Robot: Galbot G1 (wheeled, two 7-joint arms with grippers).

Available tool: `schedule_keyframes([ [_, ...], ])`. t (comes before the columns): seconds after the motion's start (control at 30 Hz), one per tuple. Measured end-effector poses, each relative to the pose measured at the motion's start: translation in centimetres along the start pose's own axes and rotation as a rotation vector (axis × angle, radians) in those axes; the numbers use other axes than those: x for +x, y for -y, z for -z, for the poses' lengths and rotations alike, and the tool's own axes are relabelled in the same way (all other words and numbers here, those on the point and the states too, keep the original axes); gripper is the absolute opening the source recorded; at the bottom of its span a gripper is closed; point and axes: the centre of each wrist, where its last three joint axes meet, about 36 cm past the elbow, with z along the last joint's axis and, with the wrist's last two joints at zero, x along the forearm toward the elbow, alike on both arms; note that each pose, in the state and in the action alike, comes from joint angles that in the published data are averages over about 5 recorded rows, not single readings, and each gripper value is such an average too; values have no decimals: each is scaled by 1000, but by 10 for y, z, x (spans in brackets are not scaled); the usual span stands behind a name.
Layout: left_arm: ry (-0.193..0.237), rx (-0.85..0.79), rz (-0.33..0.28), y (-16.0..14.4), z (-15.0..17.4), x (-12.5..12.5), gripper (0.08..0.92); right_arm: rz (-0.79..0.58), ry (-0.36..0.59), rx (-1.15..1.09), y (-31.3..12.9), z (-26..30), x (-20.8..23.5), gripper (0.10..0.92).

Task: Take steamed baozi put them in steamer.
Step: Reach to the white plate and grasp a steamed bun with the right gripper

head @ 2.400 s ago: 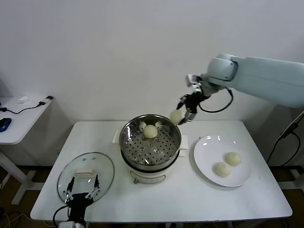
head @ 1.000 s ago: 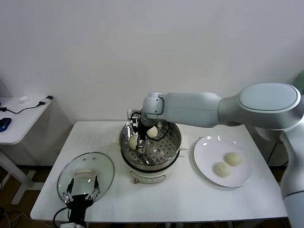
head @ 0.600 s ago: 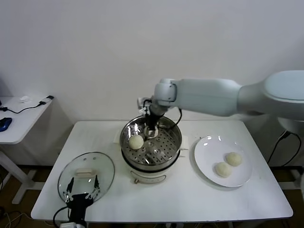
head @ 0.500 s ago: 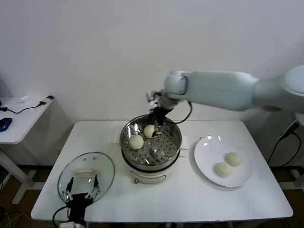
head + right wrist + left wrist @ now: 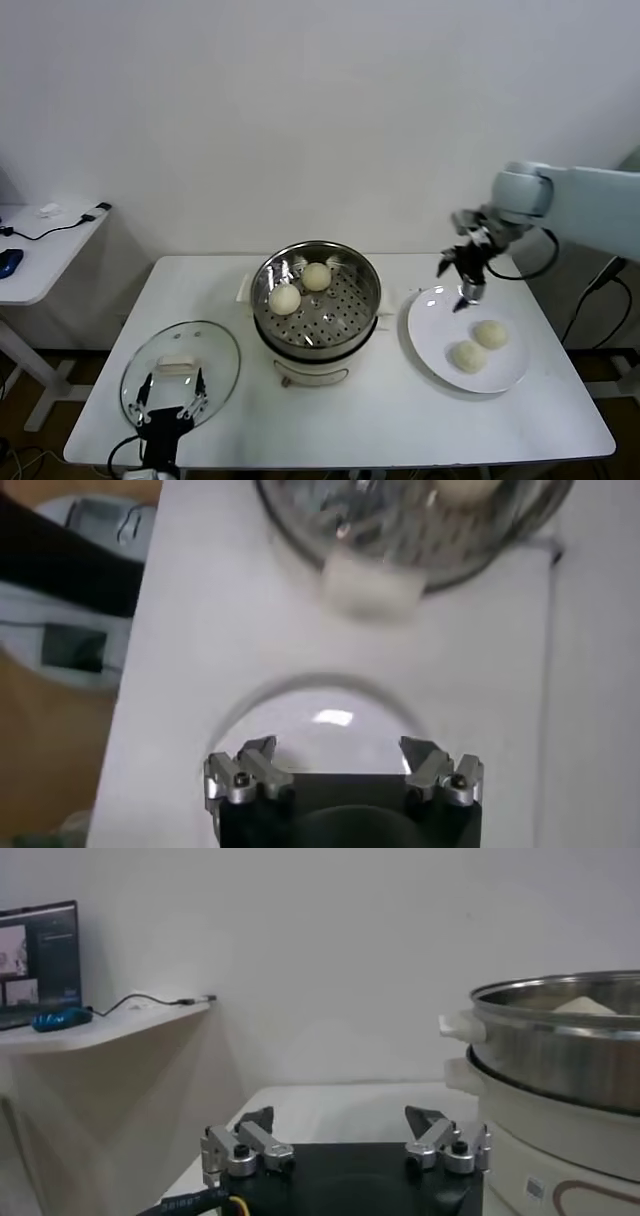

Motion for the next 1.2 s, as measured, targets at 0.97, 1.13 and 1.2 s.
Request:
schedule_keyframes([
  [0.97, -17, -16, 11, 1, -7, 6, 823, -27, -37, -186, -34, -53, -150, 823],
  [1.13, -20, -17, 11, 2, -8, 5, 823, -26, -37, -181, -30, -48, -157, 812],
  [1.2, -20, -16, 10, 2, -8, 4, 823, -26, -38, -179, -29, -46, -158, 786],
])
